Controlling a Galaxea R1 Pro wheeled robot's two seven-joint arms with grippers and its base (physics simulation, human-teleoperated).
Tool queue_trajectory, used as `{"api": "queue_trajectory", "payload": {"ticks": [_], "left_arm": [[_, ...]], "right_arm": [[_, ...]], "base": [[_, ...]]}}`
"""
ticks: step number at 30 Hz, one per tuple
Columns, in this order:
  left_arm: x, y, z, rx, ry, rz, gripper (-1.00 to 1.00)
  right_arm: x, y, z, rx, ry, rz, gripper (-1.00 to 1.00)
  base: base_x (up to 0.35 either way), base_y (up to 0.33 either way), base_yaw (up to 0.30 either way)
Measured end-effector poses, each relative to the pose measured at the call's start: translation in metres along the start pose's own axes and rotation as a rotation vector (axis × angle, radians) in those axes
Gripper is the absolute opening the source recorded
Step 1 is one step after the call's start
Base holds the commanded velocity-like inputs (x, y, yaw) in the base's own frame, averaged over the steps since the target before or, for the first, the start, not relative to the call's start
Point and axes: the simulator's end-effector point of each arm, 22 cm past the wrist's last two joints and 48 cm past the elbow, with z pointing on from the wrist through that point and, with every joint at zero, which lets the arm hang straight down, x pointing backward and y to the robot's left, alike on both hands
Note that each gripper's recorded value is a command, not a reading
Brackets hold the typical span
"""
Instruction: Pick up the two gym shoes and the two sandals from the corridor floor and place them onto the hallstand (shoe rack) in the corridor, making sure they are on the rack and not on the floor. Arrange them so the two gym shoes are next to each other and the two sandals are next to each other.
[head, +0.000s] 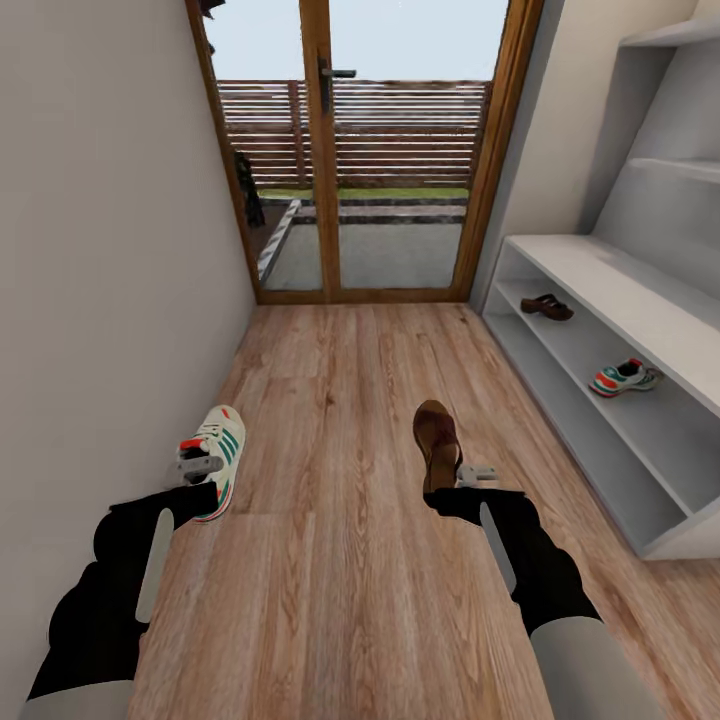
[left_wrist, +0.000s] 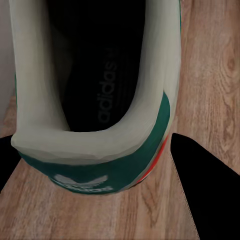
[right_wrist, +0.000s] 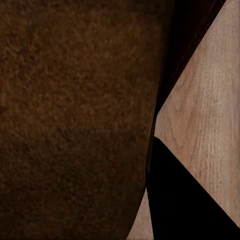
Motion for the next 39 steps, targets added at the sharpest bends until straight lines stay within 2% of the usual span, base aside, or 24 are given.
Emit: {"api": "queue_trajectory", "payload": {"ticks": [39], "left_arm": [[-0.0001, -0.0006, 0.0000, 0.001, 0.000, 0.001, -1.00]], "right_arm": [[0.0008, -0.0002, 0.0003, 0.000, 0.002, 0.000, -1.00]], "base": [[0.339, 0.049, 0.000]]}}
